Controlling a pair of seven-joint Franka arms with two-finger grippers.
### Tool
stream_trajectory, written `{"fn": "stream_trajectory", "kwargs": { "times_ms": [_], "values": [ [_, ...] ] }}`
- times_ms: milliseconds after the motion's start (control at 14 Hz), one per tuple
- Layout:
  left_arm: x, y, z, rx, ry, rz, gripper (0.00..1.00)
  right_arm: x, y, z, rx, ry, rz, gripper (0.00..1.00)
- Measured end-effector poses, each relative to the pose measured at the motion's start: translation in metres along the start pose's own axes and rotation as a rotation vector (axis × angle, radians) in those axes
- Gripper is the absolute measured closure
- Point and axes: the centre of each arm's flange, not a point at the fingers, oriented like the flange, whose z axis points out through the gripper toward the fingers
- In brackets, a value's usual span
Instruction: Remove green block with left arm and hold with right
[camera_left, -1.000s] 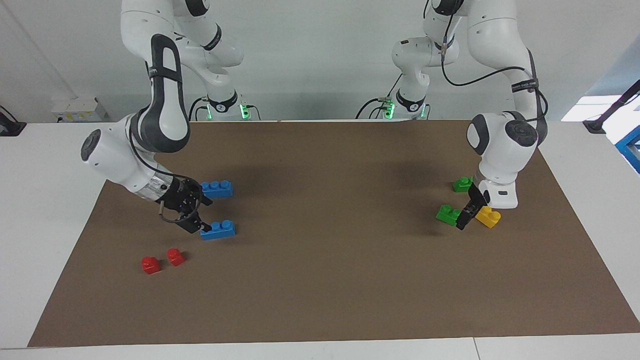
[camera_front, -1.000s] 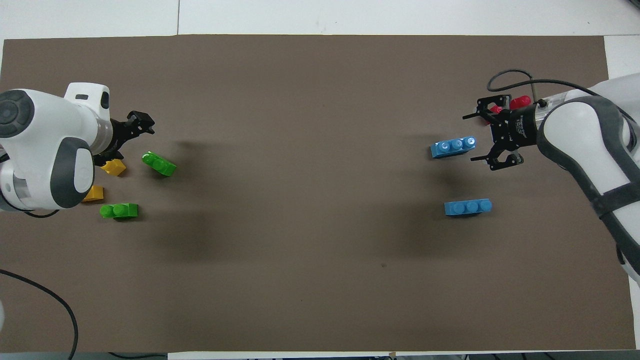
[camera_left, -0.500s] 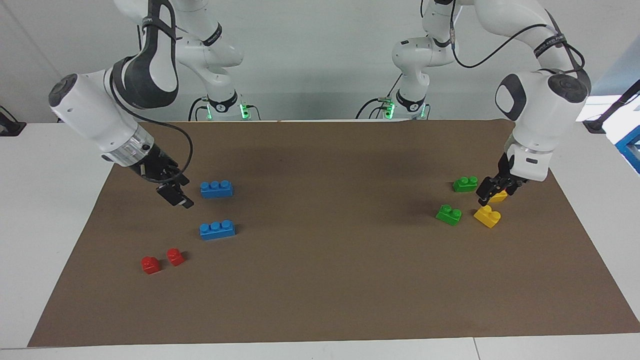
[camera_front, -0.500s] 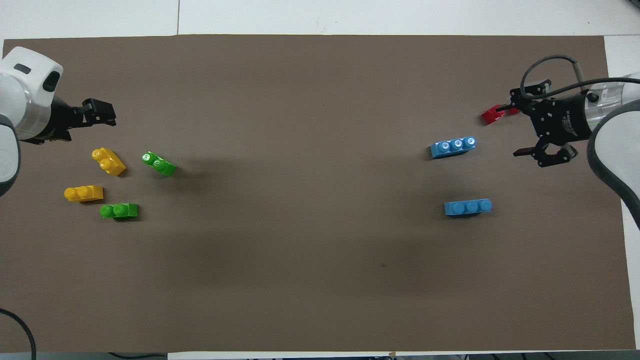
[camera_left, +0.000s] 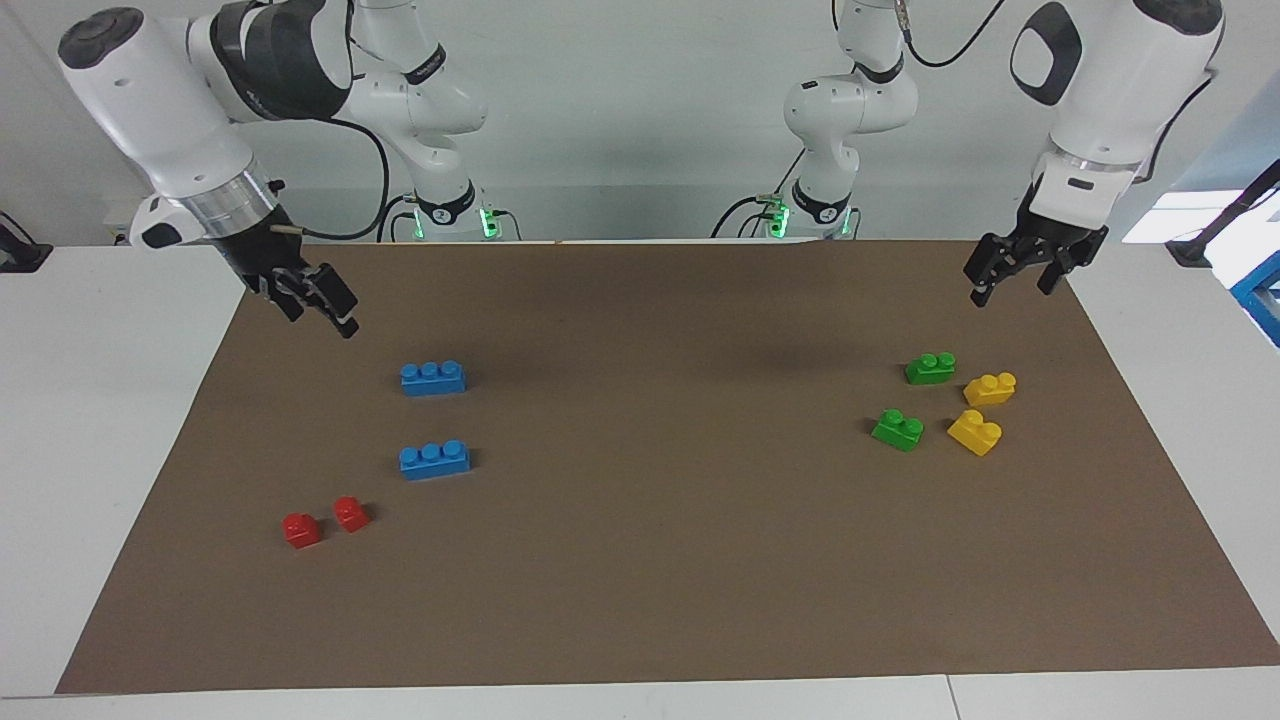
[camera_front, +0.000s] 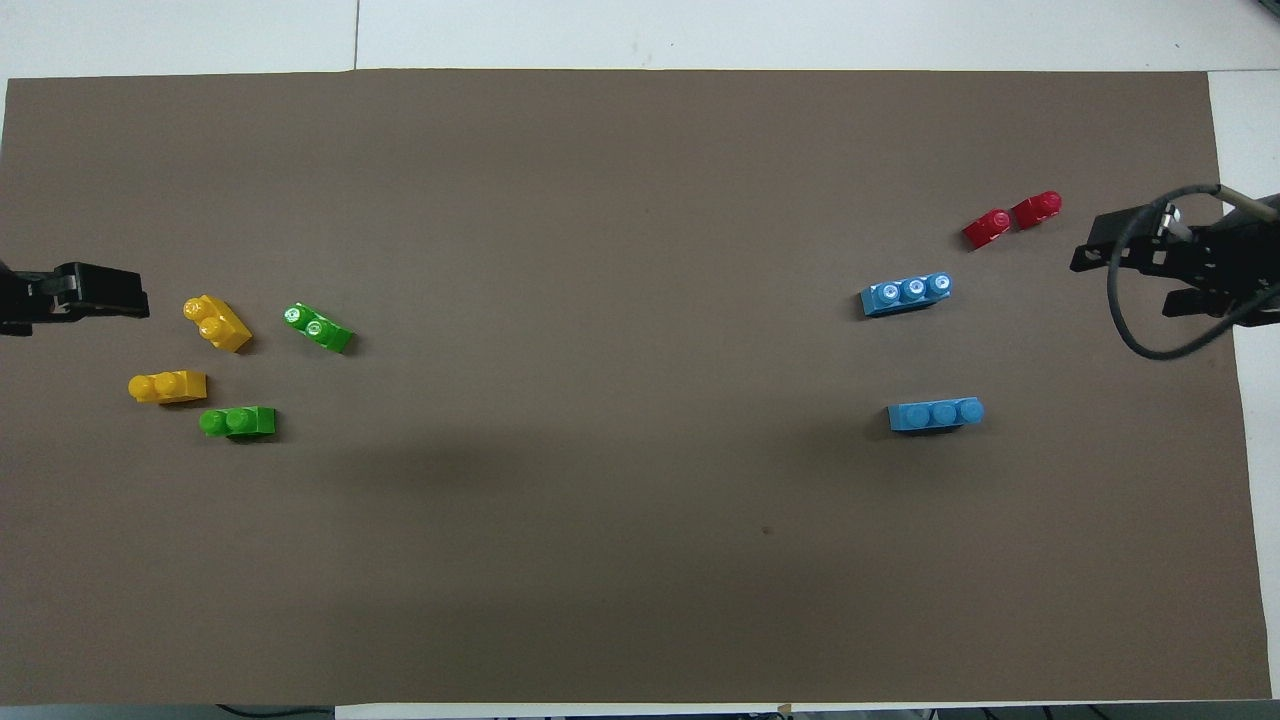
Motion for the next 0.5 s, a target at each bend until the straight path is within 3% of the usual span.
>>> {"fn": "stream_trajectory", "kwargs": {
  "times_ms": [214, 500],
  "values": [
    [-0.022, 0.0, -0.019, 0.009, -0.037, 0.015, 0.0, -0.026, 0.009, -0.036, -0.076, -0.032, -0.168, 0.0],
    [-0.026, 0.005, -0.021, 0.002, -0.07, 0.024, 0.0, -0.041, 0.013, -0.057, -0.107, -0.05, -0.203, 0.0]
  ]
}}
